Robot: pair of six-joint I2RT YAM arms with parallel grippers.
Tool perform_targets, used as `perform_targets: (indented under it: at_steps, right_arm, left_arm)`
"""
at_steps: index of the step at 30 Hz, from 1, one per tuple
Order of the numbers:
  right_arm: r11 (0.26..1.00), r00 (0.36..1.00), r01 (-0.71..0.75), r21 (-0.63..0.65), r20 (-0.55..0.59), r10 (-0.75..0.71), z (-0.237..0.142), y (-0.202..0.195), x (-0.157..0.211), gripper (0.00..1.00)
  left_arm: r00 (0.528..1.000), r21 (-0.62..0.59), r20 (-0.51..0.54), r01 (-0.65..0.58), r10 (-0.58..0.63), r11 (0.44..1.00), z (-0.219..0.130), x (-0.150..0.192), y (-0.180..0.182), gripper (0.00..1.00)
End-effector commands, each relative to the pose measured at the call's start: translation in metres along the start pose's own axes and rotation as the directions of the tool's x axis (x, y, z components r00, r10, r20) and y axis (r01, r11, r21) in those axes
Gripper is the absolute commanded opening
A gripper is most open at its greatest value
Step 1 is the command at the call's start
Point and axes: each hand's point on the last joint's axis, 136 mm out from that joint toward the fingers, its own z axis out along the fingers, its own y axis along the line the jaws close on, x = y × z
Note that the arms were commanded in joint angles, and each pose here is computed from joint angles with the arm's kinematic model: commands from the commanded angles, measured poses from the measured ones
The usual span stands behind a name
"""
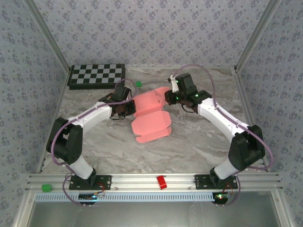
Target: Fold the paper box
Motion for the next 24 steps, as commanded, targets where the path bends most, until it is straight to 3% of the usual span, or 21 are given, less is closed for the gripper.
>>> perform_targets:
  at_steps: [1,5,9,24]
  right_arm:
    - [0.992,1.000,-0.018,0.123,0.016,0.017,-0.010,-0.035,-0.001,0.20]
    - [0.978,0.997,-0.079,0.193,-0.003,0.081,-0.007,-0.068,0.006,0.20]
    - [0.980,0.993,-0.107,0.168,-0.037,0.115,0.007,-0.081,0.010,0.20]
    - [0.993,0.997,-0.005,-0.116,-0.073,-0.003,0.032,-0.045,0.007,0.23]
  left_arm:
    - [1.000,0.030,-0.001,-0.027,0.027,0.999,0.002,-0.001,-0.009,0.00]
    - [0.999,0.045,0.000,-0.033,0.033,0.998,0.001,-0.001,-0.011,0.00]
    - [0.999,0.066,-0.002,-0.043,0.043,0.997,0.000,-0.001,-0.015,0.00]
    - [0.998,0.101,-0.003,-0.055,0.055,0.993,-0.001,-0.004,-0.024,0.00]
